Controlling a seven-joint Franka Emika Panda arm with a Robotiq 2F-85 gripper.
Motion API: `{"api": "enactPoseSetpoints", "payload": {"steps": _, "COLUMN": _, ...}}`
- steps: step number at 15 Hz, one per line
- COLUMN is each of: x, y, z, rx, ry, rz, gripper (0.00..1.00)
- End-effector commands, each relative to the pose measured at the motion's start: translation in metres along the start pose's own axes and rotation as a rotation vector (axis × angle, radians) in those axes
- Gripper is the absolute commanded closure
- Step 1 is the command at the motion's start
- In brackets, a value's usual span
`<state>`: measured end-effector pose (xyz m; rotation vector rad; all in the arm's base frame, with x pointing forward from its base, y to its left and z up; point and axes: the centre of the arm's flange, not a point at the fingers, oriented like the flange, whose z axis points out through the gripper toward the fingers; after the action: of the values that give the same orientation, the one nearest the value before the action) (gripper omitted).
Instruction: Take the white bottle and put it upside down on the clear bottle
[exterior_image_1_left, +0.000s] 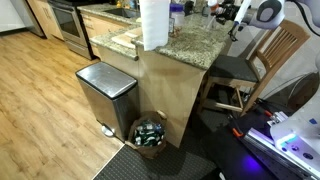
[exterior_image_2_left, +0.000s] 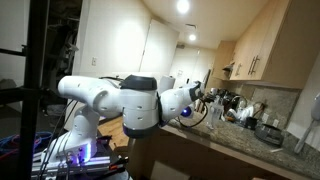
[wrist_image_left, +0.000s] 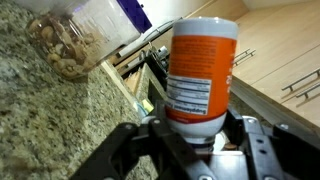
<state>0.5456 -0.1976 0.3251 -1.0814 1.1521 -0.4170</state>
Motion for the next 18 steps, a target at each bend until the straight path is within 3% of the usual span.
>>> {"api": "enactPoseSetpoints", "payload": {"steps": 1, "x": 0.01, "y": -0.004, "z": -0.006, "rx": 0.029, "ry": -0.047, "rz": 0.19, "gripper": 0.75}}
{"api": "enactPoseSetpoints", "payload": {"steps": 6, "x": 0.009, "y": -0.002, "z": -0.014, "rx": 0.029, "ry": -0.093, "rz": 0.466, "gripper": 0.75}}
{"api": "enactPoseSetpoints", "payload": {"steps": 7, "x": 0.005, "y": 0.001, "z": 0.0, "rx": 0.039, "ry": -0.085, "rz": 0.376, "gripper": 0.5}}
{"api": "enactPoseSetpoints", "payload": {"steps": 10, "x": 0.008, "y": 0.002, "z": -0.004, "rx": 0.042, "ry": -0.088, "rz": 0.442, "gripper": 0.5}}
{"api": "enactPoseSetpoints", "payload": {"steps": 11, "x": 0.008, "y": 0.002, "z": -0.004, "rx": 0.043, "ry": -0.089, "rz": 0.447, "gripper": 0.75}}
{"api": "enactPoseSetpoints", "payload": {"steps": 18, "x": -0.002, "y": -0.002, "z": -0.003, "rx": 0.106, "ry": -0.065, "rz": 0.874, "gripper": 0.75}}
